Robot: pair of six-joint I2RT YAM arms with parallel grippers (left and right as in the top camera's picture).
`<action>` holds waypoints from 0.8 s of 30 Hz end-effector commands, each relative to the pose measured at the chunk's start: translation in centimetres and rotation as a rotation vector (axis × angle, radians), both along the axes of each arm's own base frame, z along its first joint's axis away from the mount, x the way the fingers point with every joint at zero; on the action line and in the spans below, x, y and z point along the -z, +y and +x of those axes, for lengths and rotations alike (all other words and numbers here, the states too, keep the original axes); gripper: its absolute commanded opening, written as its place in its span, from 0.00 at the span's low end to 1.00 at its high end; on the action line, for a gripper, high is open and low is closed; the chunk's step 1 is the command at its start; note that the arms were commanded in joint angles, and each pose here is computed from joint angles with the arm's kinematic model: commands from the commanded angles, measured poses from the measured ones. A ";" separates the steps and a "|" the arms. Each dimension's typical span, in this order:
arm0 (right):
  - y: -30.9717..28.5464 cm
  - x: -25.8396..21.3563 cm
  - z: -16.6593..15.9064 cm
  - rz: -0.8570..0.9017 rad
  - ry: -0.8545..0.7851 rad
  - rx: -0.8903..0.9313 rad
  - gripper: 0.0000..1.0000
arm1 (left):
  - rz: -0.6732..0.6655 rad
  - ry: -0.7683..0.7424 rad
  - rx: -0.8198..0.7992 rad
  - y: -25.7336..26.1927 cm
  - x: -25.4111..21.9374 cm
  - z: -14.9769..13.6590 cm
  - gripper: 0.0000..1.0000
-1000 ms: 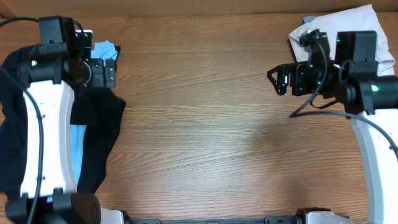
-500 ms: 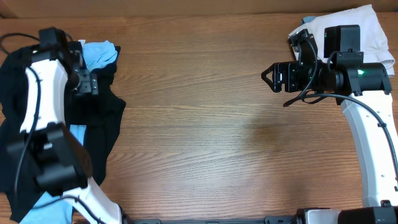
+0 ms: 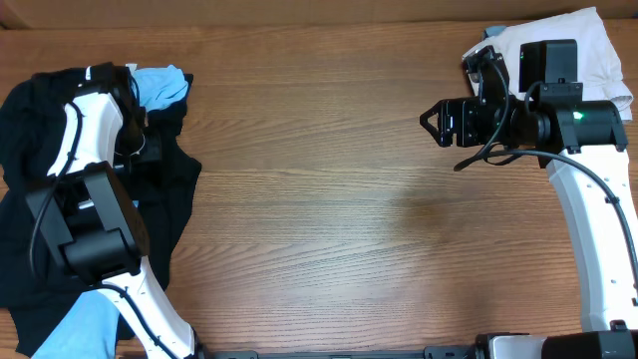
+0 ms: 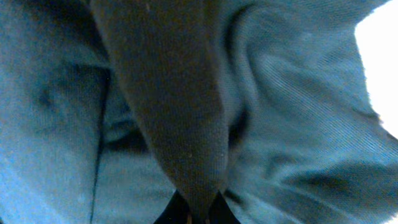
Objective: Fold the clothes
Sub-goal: 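Reach the left gripper to the black shirt on the pile and grasp it, then drag the black shirt with the left gripper rightward onto open table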
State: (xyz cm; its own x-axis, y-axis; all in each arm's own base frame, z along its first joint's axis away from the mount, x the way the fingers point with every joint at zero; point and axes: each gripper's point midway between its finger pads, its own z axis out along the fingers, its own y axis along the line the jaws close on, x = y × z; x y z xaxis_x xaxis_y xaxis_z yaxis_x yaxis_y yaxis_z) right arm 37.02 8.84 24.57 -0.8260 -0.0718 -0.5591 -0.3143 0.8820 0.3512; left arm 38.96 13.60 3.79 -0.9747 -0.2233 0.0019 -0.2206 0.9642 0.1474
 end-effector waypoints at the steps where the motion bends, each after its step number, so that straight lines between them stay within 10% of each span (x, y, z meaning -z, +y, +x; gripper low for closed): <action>1: 0.5 -1.4 0.5 0.015 -0.048 -0.016 0.80 | -0.080 -0.099 0.008 -2.7 -3.9 3.1 0.04; 13: 0.5 -1.4 0.6 0.026 -0.040 0.001 0.80 | -0.071 -0.444 0.156 -8.4 -23.1 6.9 0.04; 24: -0.1 -1.4 0.7 0.039 -0.026 0.038 0.70 | -0.374 -0.690 0.426 -21.0 -31.9 5.6 0.04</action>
State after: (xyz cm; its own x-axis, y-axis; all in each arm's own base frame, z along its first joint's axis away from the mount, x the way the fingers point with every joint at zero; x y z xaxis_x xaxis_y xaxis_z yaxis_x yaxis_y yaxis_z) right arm 37.30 8.90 24.81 -0.8247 -0.0479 -0.5635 -0.3014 0.8804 0.3662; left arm 45.20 -1.83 33.79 -0.8201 0.0111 -0.5721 0.0894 0.9900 -0.1090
